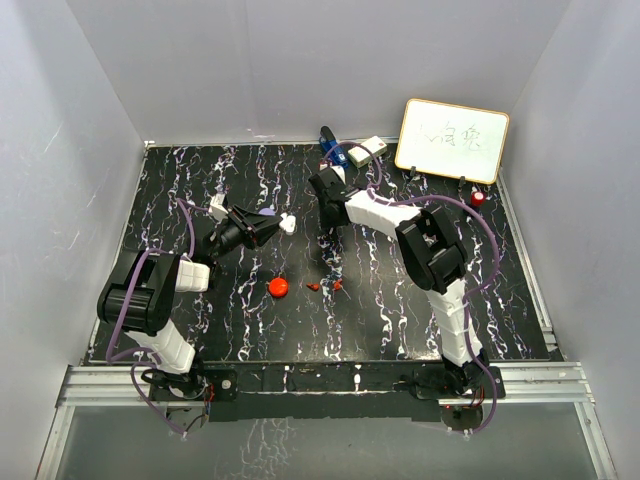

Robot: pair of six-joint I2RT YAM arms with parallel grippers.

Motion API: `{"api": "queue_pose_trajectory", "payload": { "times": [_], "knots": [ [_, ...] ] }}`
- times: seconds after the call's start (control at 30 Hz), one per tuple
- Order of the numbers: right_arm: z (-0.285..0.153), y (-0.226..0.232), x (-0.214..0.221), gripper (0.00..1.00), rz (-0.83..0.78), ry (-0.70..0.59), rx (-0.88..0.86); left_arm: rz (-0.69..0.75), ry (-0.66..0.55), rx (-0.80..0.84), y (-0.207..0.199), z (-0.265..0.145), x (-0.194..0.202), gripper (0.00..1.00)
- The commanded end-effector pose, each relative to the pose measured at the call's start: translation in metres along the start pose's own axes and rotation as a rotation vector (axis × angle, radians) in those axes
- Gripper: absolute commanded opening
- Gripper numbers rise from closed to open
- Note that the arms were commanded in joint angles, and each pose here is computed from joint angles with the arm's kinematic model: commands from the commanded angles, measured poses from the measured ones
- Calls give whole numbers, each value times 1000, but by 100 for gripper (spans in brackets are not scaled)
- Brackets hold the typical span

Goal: Insert the wireless bluetooth earbuds into the charging case
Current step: Pick up the earbud from the center of the board.

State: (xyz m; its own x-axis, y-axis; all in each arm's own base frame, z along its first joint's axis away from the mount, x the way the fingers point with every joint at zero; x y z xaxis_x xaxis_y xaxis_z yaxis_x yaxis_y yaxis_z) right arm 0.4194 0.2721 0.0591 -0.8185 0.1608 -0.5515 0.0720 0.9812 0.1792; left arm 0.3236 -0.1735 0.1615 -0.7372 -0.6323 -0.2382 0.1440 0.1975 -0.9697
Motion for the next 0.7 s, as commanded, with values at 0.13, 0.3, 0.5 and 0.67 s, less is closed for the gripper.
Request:
{"api": "queue_pose_trajectory", "payload": {
  "times": [0.13, 0.3, 0.5, 0.67],
  "knots": [
    [8, -7, 13, 22, -10, 64, 38, 40, 1, 50, -11, -2, -1, 0],
    [10, -10, 18, 19, -15, 82, 47, 41, 2, 50, -12, -2, -2, 0],
    [3, -8, 12, 4, -19, 57, 29, 42, 4, 48, -11, -1, -2, 0],
    [-19, 7, -17, 0, -38, -81, -126, 44, 16, 51, -14, 1, -4, 0]
  ]
}}
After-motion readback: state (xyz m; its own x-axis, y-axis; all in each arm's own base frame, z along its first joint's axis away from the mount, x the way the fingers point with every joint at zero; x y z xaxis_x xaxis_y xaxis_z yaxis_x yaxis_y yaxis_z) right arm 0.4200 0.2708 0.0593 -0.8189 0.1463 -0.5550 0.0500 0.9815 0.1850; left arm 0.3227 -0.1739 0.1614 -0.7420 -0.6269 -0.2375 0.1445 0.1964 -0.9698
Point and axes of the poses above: each gripper's point midway between its finger pads, its own z axis out along the fingers, its own y axis along the line the jaws close on, x = y × z, the point moved 4 cm from there along -z, back along the fingers, and after that the axes turned 14 degrees about z, right-handed, at the moved point
